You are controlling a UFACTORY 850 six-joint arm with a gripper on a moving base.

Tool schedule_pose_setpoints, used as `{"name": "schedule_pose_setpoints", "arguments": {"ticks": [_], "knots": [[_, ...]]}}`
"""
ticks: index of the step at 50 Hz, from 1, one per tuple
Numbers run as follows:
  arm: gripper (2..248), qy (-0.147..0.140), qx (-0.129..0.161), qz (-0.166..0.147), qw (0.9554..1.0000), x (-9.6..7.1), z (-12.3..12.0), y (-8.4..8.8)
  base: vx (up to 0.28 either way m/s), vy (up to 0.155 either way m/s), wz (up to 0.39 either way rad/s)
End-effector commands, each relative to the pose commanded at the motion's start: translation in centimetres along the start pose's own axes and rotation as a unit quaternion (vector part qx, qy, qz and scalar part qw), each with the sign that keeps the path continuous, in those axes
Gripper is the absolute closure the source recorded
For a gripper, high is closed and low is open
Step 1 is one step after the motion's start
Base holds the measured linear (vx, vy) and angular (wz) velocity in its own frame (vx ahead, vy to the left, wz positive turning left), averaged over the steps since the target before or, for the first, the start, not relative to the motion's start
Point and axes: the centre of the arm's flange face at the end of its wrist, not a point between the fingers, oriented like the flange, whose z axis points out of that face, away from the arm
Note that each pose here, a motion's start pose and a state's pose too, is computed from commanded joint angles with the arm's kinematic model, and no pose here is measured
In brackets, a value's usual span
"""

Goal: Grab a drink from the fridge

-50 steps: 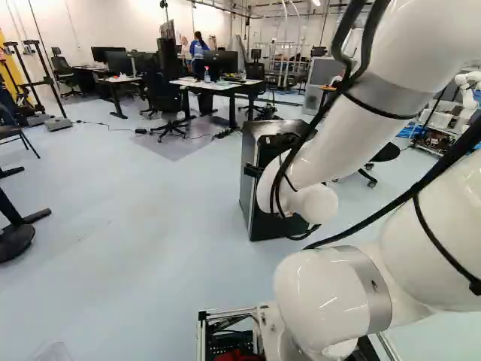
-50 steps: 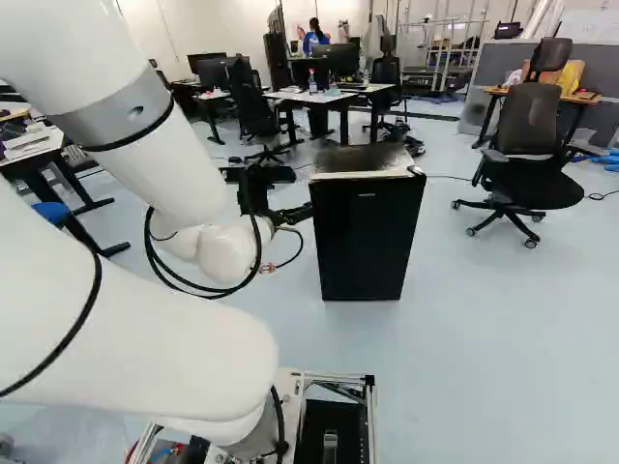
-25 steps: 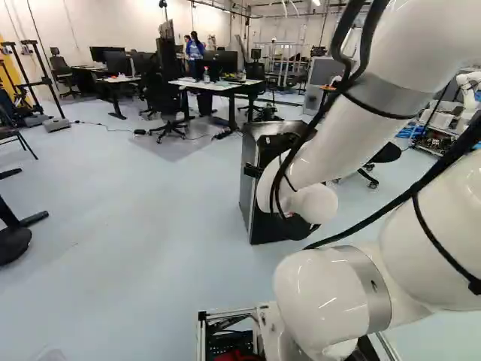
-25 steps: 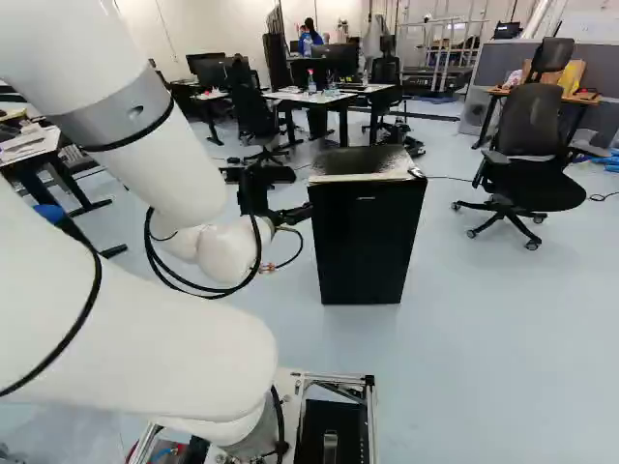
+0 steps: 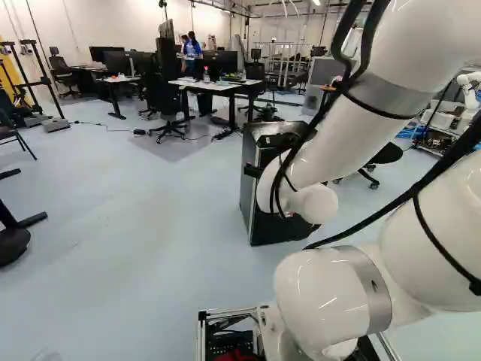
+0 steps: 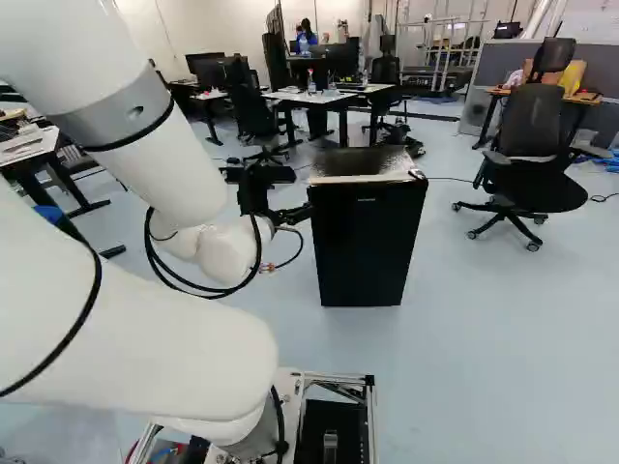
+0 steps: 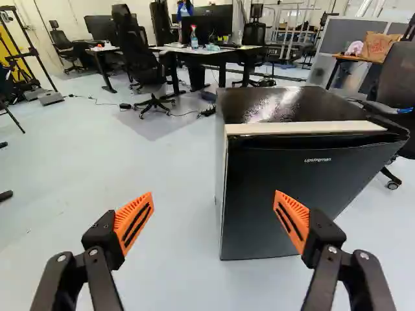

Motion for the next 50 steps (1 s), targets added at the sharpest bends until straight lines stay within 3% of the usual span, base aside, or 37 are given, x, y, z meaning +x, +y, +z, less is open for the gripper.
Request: {"name": "schedule_pose_setpoints", "arguments": {"ticks": [21, 50], "knots": [[3, 0.005, -0.007, 0.016, 0.9998, 1.0, 1.6, -0.8, 0.000, 0.000, 0.000], [3, 0.010, -0.022, 0.038, 0.9990, 1.7, 6.8, -3.1, 0.000, 0.000, 0.000]]}}
